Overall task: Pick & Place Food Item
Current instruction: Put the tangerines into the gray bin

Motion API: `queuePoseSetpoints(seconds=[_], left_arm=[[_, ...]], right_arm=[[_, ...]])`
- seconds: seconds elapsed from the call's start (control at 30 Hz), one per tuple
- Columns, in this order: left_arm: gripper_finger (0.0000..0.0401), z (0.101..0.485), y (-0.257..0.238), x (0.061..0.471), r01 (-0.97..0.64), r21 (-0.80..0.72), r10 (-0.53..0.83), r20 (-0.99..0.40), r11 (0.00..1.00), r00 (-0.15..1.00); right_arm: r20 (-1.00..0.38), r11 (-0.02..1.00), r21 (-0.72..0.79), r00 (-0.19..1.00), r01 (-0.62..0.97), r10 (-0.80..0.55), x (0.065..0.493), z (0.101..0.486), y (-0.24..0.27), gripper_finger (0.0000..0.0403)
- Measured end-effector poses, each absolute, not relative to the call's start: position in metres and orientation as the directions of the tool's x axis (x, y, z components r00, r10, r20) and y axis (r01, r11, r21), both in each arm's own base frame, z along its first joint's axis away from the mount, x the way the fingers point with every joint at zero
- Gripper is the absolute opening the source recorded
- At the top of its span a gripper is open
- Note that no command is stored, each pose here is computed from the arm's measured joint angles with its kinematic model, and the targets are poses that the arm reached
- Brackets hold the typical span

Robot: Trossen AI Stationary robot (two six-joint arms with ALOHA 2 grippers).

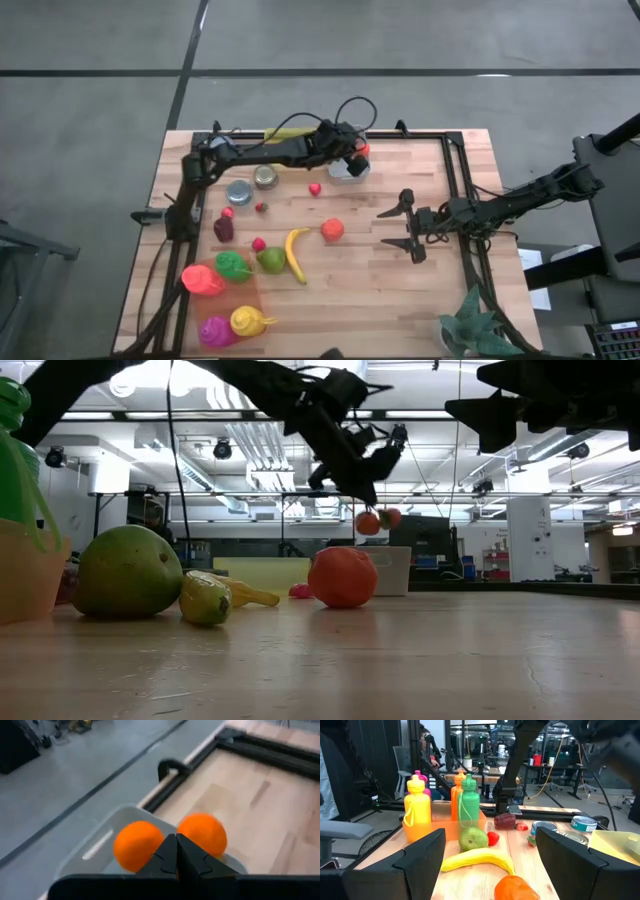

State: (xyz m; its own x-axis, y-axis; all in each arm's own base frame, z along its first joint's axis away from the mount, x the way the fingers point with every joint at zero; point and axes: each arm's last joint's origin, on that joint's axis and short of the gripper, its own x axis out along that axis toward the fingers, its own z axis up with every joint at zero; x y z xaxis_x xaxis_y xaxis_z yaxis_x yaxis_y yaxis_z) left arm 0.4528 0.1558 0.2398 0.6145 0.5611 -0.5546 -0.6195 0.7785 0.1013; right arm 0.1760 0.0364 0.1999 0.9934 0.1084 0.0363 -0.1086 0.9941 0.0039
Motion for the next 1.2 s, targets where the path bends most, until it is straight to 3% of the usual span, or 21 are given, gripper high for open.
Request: queuePoseSetpoints(seconds=[0.4, 1.0, 1.2], left_arm=[[0.0002, 0.208, 0.155, 0.458, -0.603, 0.037, 0.488, -0.628, 0.797, 0.606], [0.0003, 0.205, 0.152, 0.457, -0.557, -0.03, 0.398, -0.667, 0.83, 0.63], [0.0059, 0.205, 0.151, 0.458, -0.537, -0.049, 0.375, -0.664, 0.842, 0.647]], right_arm=[[0.035, 0.994, 0.003, 0.993, -0.109, 0.109, 0.176, 0.2, 0.036, 0.0306], [0.034, 0.994, 0.003, 0.994, -0.109, 0.108, 0.176, 0.2, 0.036, 0.0306], [0.034, 0.994, 0.003, 0.994, -0.108, 0.108, 0.176, 0.2, 0.036, 0.0306]])
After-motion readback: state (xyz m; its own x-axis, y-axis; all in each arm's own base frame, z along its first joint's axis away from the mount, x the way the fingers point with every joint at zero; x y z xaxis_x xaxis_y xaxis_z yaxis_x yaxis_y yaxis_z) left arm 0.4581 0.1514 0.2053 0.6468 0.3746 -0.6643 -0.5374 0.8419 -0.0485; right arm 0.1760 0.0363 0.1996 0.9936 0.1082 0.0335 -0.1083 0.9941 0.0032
